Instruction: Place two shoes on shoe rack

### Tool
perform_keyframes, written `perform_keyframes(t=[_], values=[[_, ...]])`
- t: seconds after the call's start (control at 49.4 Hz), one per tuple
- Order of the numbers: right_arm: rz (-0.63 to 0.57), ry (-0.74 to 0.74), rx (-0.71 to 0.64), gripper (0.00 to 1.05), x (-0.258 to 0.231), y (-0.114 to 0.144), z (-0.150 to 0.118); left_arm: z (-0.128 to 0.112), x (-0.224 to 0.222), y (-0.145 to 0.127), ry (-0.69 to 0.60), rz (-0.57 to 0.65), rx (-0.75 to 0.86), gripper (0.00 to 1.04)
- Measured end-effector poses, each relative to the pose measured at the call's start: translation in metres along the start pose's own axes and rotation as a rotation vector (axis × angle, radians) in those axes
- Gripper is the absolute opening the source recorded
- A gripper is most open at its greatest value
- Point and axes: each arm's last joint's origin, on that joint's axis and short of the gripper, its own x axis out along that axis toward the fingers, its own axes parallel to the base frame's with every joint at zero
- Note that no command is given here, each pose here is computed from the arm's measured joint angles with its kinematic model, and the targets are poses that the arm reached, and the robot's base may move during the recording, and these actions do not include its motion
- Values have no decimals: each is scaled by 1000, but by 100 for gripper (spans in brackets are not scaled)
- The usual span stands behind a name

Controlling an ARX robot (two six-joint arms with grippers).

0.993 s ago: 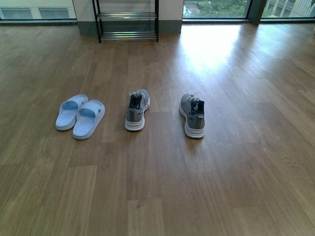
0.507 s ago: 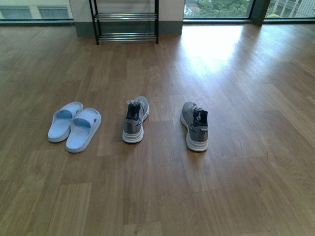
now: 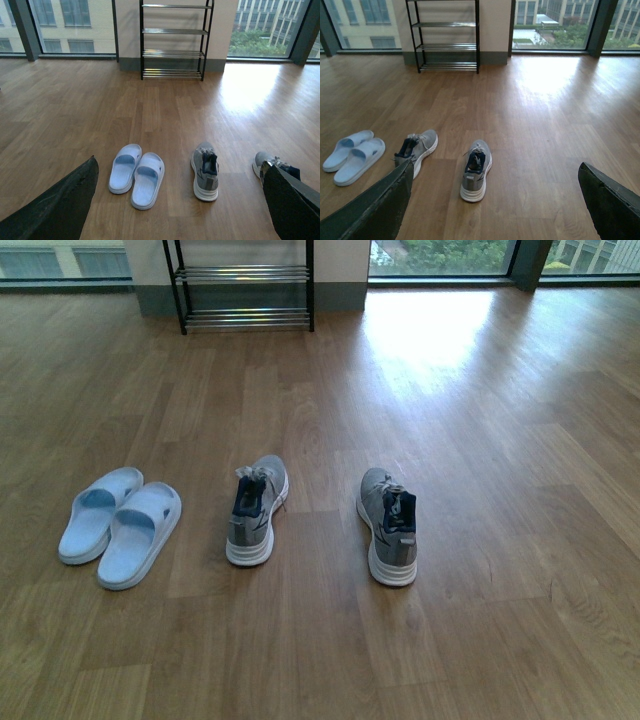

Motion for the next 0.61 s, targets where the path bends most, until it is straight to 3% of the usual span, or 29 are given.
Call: perform_keyframes(t=[0.608], values=[[0, 0, 0, 95, 0, 0, 0, 0, 0, 0, 0, 0, 0, 95]])
